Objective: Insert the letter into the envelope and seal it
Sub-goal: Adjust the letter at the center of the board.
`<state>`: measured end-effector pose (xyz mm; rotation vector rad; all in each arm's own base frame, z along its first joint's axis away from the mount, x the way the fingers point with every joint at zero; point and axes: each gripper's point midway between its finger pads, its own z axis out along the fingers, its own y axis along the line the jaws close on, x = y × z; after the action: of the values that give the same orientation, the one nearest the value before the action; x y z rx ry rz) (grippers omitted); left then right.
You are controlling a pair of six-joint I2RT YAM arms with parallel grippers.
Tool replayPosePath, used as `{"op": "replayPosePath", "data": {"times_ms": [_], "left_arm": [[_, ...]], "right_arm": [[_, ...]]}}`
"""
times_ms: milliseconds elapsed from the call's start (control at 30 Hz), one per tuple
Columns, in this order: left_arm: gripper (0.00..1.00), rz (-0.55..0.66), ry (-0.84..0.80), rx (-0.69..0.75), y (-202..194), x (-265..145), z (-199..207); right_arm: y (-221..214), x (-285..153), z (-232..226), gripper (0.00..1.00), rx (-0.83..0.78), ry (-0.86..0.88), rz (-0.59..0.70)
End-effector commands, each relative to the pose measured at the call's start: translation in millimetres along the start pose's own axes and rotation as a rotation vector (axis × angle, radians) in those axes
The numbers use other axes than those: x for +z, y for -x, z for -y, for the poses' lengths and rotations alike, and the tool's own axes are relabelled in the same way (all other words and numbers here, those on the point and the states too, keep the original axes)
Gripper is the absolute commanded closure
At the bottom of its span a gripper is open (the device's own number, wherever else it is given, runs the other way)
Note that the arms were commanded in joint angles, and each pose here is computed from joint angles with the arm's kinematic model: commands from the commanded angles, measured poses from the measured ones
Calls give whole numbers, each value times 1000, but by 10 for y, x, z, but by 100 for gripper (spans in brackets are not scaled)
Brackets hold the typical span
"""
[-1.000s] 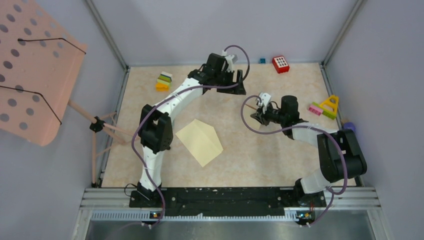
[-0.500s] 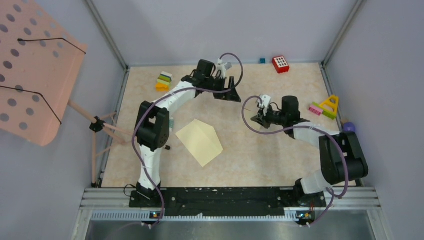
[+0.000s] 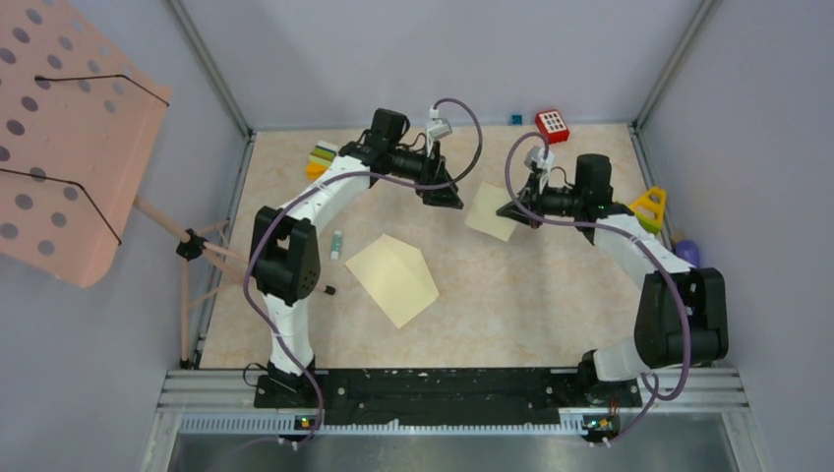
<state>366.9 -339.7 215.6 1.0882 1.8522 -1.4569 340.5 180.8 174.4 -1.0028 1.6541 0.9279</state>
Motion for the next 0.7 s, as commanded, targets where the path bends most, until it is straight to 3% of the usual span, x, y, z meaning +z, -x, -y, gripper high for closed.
{"op": "replayPosePath", "data": {"times_ms": [0, 667], "left_arm": [[14, -35, -51, 244, 86, -51, 440], [22, -71, -79, 275, -108, 167, 1048]], "right_arm": [[341, -56, -296, 100, 113, 154, 50], [566, -144, -720, 100, 143, 289, 130]]}}
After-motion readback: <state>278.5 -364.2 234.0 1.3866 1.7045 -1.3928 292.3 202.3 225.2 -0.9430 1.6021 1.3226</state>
